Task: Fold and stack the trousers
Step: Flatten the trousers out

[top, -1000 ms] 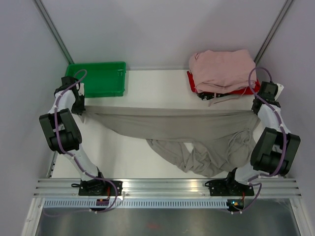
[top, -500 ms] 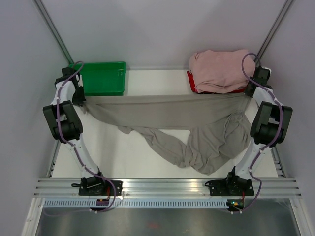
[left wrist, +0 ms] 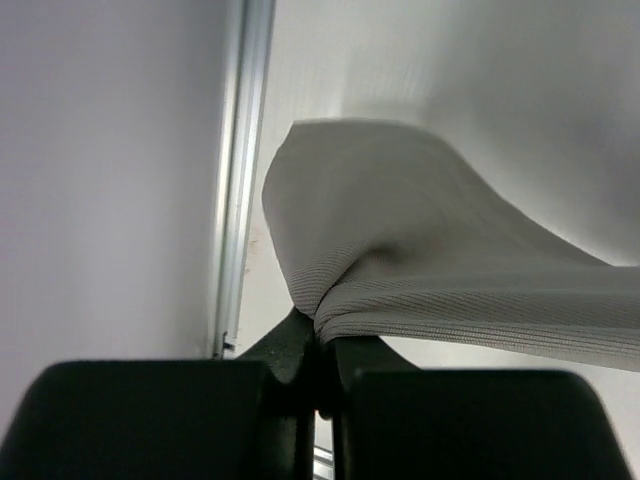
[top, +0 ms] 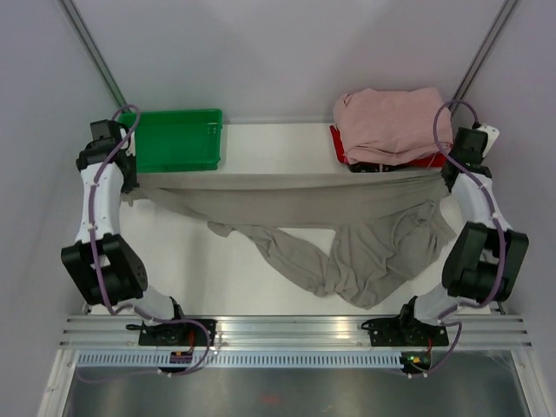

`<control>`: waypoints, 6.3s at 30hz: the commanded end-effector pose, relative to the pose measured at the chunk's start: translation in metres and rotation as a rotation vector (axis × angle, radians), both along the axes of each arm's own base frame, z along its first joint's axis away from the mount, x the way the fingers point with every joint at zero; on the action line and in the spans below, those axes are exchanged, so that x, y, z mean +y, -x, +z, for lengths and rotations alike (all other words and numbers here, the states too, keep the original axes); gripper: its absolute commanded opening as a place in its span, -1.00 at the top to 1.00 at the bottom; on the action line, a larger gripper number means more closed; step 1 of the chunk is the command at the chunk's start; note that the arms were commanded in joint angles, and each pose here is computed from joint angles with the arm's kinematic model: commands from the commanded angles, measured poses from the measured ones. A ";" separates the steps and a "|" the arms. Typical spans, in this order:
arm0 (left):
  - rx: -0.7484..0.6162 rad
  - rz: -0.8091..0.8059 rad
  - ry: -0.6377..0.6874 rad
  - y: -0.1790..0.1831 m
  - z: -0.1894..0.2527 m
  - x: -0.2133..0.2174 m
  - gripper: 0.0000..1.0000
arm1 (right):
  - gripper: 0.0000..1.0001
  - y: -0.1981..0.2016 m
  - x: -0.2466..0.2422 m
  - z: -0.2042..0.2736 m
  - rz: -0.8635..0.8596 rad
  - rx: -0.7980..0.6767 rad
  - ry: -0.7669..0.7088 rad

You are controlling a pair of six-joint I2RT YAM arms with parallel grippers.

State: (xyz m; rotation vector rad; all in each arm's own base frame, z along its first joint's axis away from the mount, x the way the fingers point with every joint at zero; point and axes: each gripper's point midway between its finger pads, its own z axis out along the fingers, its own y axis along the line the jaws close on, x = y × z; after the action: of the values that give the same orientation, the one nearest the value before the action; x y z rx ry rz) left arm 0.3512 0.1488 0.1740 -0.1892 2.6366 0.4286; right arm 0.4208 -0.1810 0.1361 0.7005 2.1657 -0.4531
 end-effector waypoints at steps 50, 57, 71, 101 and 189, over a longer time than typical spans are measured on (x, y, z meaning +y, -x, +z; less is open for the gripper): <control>0.046 0.016 0.038 -0.067 -0.063 0.015 -0.99 | -0.69 -0.077 -0.009 -0.004 0.032 -0.005 0.079; -0.080 0.091 -0.005 -0.046 0.008 0.000 -0.99 | -0.96 -0.072 0.044 0.046 0.215 -0.100 0.026; -0.241 -0.107 0.570 0.019 0.011 -0.238 -0.90 | -0.96 0.029 0.094 0.104 0.217 -0.316 -0.133; 0.020 0.225 0.356 0.086 -0.166 -0.371 -0.05 | -0.96 0.073 0.115 0.160 0.145 -0.545 -0.146; -0.214 0.900 0.103 0.159 -0.074 -0.088 -0.99 | -0.96 0.083 0.109 0.078 0.053 -0.304 -0.174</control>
State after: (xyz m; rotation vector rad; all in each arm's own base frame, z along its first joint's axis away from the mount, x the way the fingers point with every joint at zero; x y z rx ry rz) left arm 0.1853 0.0418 0.0802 -1.4035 2.2881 0.4785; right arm 0.3358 -0.0694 0.2044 0.7385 1.9644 -0.1054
